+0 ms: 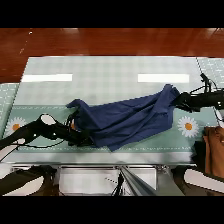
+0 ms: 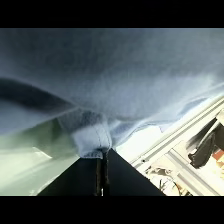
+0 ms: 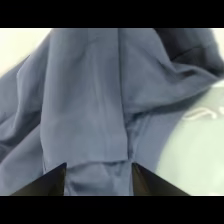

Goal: Fold the shirts.

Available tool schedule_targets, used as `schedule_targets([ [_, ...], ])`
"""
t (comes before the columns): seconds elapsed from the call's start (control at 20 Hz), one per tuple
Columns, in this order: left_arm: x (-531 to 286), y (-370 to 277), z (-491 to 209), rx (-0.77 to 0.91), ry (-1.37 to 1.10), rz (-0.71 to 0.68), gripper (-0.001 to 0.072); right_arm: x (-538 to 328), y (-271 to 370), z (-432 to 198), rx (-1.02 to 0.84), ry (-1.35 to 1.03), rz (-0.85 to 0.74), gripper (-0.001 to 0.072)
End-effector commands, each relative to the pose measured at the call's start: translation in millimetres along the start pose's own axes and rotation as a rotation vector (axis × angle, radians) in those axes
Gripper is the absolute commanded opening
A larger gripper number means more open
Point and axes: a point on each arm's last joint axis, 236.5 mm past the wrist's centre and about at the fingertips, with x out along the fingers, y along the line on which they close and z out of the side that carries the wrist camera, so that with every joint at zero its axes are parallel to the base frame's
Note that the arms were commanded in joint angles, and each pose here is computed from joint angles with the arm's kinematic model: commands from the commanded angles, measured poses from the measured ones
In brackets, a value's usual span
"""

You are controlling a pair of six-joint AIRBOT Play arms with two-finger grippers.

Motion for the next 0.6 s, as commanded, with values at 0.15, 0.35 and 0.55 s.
schedule_targets([
  [0.15,-4.5,-3.7,14.8,0.014,-0.071,-0.004,0.0019,26.6,-13.1,13.1,0.082,-0.016,0.023,0.0498],
  [0.35,-4.8,-7.9,16.8,0.003,-0.079,-0.022,0.0020,47.6,-5.4,19.1,0.033,-0.032,-0.008,0.0497],
  [0.55,-4.9,-8.0,16.8,0.003,-0.079,-0.022,0.0020,77.3,13.9,22.8,-0.046,-0.051,-0.040,0.0409],
])
